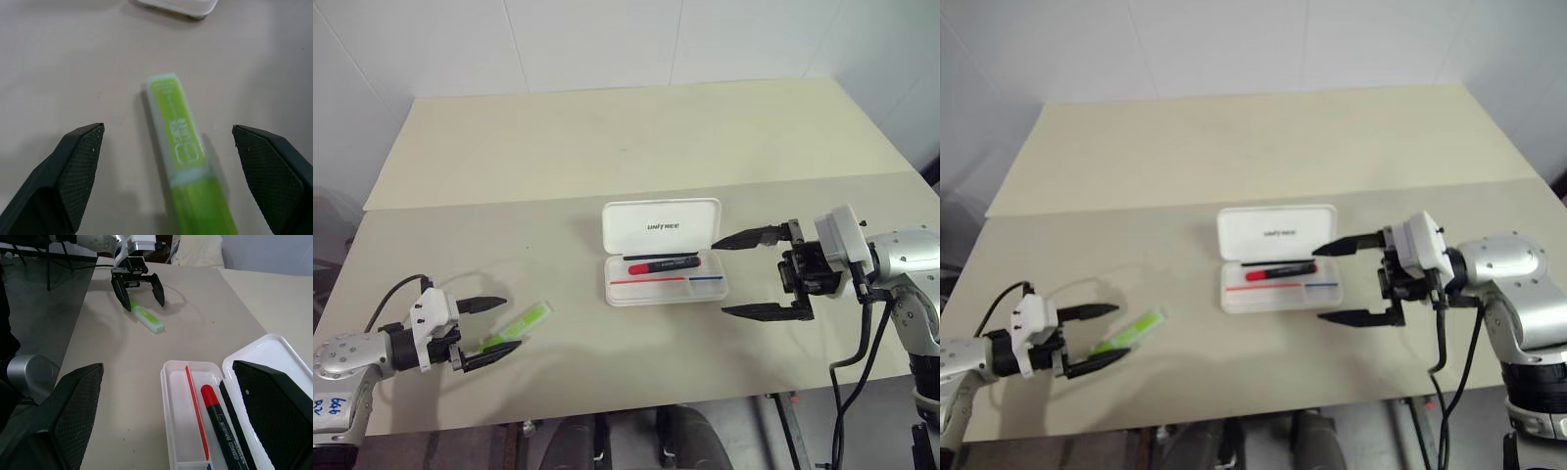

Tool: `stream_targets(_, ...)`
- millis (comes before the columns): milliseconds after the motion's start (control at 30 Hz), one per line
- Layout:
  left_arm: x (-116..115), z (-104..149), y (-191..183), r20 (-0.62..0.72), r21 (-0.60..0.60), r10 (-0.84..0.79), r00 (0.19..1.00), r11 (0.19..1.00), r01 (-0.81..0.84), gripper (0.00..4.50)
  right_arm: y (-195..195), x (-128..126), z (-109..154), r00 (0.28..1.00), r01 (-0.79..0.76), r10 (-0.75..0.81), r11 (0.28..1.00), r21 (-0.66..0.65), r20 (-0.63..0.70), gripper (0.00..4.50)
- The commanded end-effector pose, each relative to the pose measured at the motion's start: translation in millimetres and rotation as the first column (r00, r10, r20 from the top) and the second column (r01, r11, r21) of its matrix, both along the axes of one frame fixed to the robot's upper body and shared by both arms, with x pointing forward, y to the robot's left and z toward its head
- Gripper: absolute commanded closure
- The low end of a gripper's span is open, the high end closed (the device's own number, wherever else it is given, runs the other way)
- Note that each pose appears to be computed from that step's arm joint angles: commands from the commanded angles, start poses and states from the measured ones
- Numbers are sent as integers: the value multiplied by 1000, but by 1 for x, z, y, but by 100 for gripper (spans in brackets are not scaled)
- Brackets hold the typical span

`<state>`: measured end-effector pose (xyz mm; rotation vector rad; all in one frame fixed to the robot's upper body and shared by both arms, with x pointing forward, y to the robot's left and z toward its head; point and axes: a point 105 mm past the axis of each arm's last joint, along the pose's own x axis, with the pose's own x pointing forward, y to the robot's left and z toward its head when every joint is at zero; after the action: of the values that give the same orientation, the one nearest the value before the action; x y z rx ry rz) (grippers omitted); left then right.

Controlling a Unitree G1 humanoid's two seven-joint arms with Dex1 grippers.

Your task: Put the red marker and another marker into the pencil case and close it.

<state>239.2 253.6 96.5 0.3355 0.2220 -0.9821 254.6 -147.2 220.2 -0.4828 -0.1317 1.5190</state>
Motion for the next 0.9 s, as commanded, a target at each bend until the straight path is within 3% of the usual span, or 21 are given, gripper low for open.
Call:
stream_targets(33, -3, -16, 1, -20, 17, 8, 1000, 1000, -8, 0, 3, -1, 7, 999, -22, 22, 1000, -6, 50, 5)
stream_targets(233, -3, -26, -8, -53, -18, -4, 999, 1000, 3, 0, 4, 4, 8, 998, -9, 10, 1000, -12, 70, 5)
stream_targets(333, -2, -31, -13, -62, -25, 8, 998, 1000, -10, 66, 4, 4, 8, 997, -4, 5, 1000, -14, 77, 0)
stream_targets(600, -1, -32, -18, -37, -18, 9, 999, 1000, -10, 329, 4, 3, 4, 997, 4, -3, 1000, -19, 83, 0)
stream_targets(733, 3, -12, -37, 12, -96, -51, 999, 994, 52, 338, 1, 6, 2, 996, 25, -24, 1000, -18, 81, 0)
stream_targets(900, 9, 13, -56, 83, -98, -120, 989, 987, 128, 338, -9, 11, -7, 995, 74, -73, 997, -20, 65, 0)
